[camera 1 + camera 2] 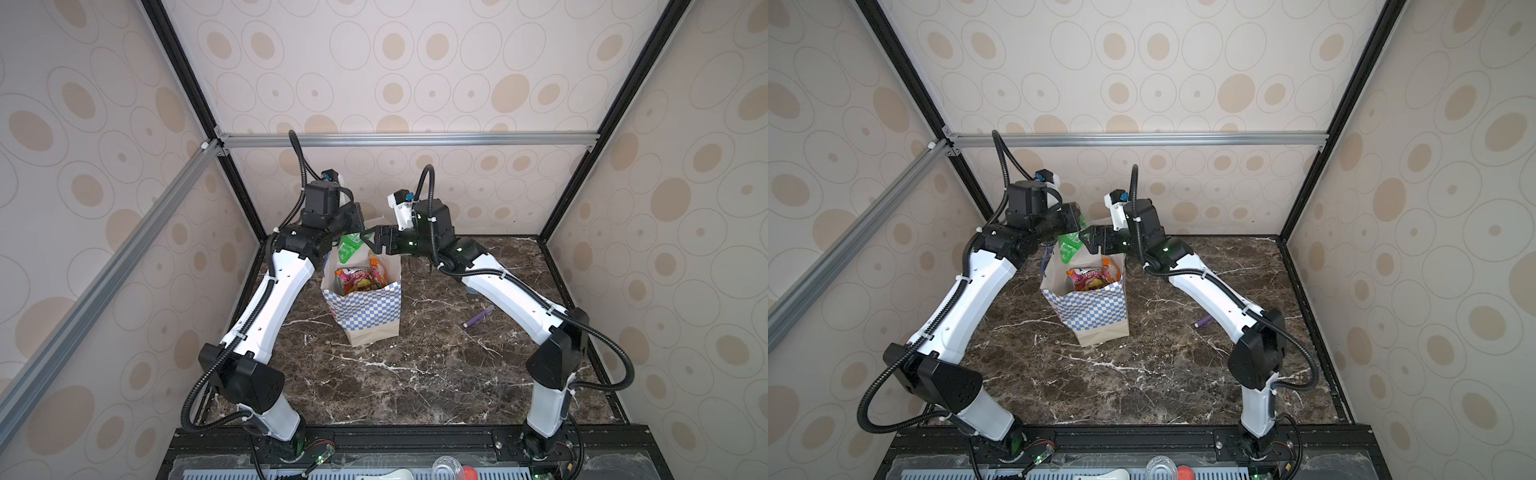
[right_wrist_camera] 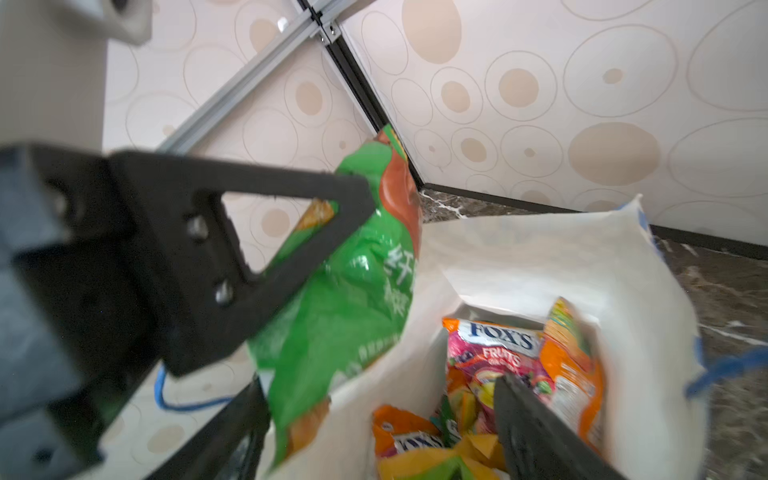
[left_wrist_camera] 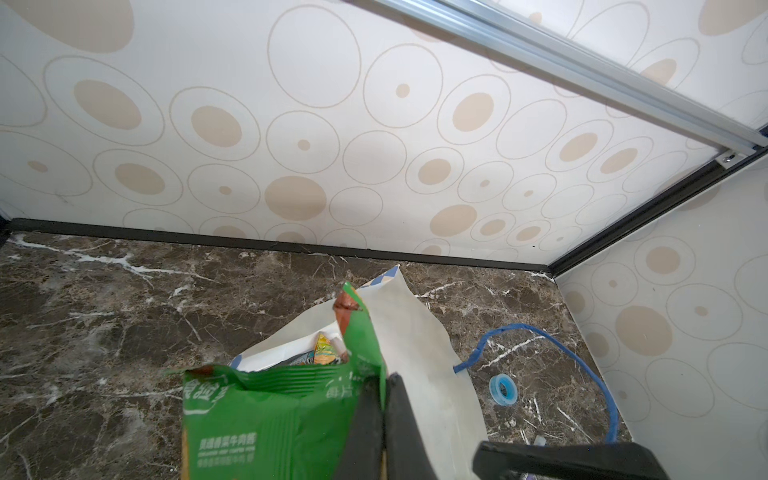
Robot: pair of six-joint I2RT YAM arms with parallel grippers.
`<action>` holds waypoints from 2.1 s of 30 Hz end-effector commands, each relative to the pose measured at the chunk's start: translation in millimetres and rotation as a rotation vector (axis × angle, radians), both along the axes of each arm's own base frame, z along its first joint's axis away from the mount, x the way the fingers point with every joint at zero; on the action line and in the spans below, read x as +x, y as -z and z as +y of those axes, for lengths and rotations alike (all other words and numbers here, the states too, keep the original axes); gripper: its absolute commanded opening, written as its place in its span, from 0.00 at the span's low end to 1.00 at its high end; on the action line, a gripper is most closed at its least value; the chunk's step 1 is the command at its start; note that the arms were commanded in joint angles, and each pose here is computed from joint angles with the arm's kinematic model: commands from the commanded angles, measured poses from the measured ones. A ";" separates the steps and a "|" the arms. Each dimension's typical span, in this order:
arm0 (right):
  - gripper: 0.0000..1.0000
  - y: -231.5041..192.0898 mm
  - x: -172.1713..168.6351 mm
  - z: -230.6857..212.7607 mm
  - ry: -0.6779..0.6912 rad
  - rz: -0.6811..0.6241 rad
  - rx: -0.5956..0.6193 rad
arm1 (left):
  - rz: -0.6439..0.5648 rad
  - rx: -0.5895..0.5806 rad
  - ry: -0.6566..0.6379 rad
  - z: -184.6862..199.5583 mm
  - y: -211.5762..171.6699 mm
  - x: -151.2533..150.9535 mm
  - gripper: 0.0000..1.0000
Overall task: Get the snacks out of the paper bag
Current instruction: 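Bring the right gripper to the green packet and take it from the left gripper, then carry the green packet with the right gripper beside the bag and release it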
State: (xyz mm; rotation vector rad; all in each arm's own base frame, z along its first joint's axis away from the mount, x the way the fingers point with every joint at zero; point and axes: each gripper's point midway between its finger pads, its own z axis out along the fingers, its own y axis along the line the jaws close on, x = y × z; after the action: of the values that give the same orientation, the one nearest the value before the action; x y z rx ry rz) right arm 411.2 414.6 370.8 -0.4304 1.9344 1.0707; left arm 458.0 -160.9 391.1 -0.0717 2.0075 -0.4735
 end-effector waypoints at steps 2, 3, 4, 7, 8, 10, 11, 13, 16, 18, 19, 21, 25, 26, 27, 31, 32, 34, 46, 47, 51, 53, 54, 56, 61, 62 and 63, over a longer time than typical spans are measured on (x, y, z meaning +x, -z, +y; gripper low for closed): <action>0.67 -24.0 -0.7 23.5 -0.065 0.005 0.064 | -0.104 -0.072 0.023 -0.3 -37.8 -10.4 0.00; 0.63 -24.5 -1.8 29.4 -0.085 0.016 0.074 | -0.106 -0.075 0.022 0.8 -37.6 -10.7 0.00; 0.58 -23.7 -2.9 32.4 -0.098 0.024 0.077 | -0.107 -0.079 0.020 2.0 -37.3 -11.1 0.00; 0.29 -24.8 -8.8 40.5 -0.120 0.021 0.084 | -0.107 -0.093 0.020 5.2 -35.8 -10.8 0.00; 0.21 -24.9 -10.7 41.5 -0.120 0.014 0.077 | -0.109 -0.096 0.020 6.4 -36.5 -10.8 0.00; 0.06 -29.6 -12.0 39.3 -0.112 -0.006 0.070 | -0.120 -0.096 0.021 7.8 -39.5 -11.7 0.00; 0.02 -33.8 -13.7 37.5 -0.109 -0.019 0.069 | -0.133 -0.091 0.025 8.5 -42.3 -12.9 0.00; 0.00 -39.2 -15.8 33.4 -0.101 -0.030 0.064 | -0.178 -0.078 0.027 11.5 -51.6 -16.7 0.13; 0.00 -46.6 -21.7 24.8 -0.089 -0.038 0.046 | -0.246 -0.026 -0.013 24.7 -69.7 -24.2 0.52; 0.00 -54.8 -27.7 18.0 -0.086 -0.051 0.043 | -0.281 0.019 -0.067 38.7 -81.8 -29.7 0.65; 0.00 -58.3 -29.3 15.4 -0.082 -0.058 0.045 | -0.297 0.036 -0.087 44.6 -86.4 -32.3 0.68; 0.00 -70.1 -34.8 8.2 -0.075 -0.083 0.054 | -0.330 0.055 -0.127 55.0 -96.6 -39.0 0.72; 0.00 -102.0 -50.7 -6.3 -0.082 -0.150 0.081 | -0.398 0.026 -0.103 55.6 -116.0 -57.5 0.76; 0.00 -110.6 -55.5 -11.8 -0.078 -0.172 0.084 | -0.416 0.003 -0.071 50.7 -120.9 -63.5 0.77; 0.00 -115.5 -59.4 -17.1 -0.073 -0.190 0.078 | -0.428 -0.027 -0.034 45.3 -125.1 -69.9 0.77; 0.00 -133.1 -73.8 -50.1 -0.005 -0.274 0.030 | -0.439 -0.160 0.130 16.7 -130.8 -94.5 0.80; 0.00 -133.4 -76.8 -59.6 0.020 -0.289 0.013 | -0.433 -0.185 0.164 8.5 -129.0 -100.9 0.81; 0.00 -134.6 -82.2 -77.3 0.062 -0.307 -0.001 | -0.433 -0.183 0.179 -3.5 -126.5 -109.7 0.82; 0.00 -73.9 -92.3 -201.7 0.383 -0.160 -0.034 | -0.233 0.114 0.383 -103.8 -49.4 -136.9 0.86; 0.00 -63.6 -92.3 -207.9 0.400 -0.135 -0.036 | -0.216 0.133 0.440 -119.4 -40.3 -142.3 0.87; 0.00 -7.9 -89.8 -220.1 0.451 -0.009 -0.071 | -0.181 0.175 0.662 -169.4 -9.1 -169.9 0.92; 0.00 22.0 -85.7 -220.0 0.459 0.051 -0.080 | -0.173 0.193 0.722 -180.7 1.4 -179.9 0.94; 0.00 39.7 -82.0 -218.3 0.462 0.088 -0.078 | -0.167 0.207 0.741 -183.5 7.2 -182.5 0.97; 0.00 68.4 -75.0 -207.7 0.447 0.158 -0.044 | -0.142 0.245 0.773 -185.1 19.3 -184.9 0.98; 0.00 126.6 -52.1 -177.5 0.393 0.293 -0.011 | -0.030 0.409 0.740 -174.1 52.8 -173.9 0.98; 0.00 137.4 -46.8 -174.9 0.397 0.308 -0.018 | -0.008 0.440 0.717 -170.1 58.4 -170.0 0.98; 0.00 149.4 -41.5 -174.7 0.407 0.326 -0.030 | 0.009 0.464 0.699 -166.8 62.7 -167.3 0.98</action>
State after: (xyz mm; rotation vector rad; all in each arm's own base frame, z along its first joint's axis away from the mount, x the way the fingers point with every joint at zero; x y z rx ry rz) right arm 354.4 227.8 219.1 0.0799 2.2548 0.7809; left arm 287.3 -342.4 340.0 0.8819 2.0116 -0.5632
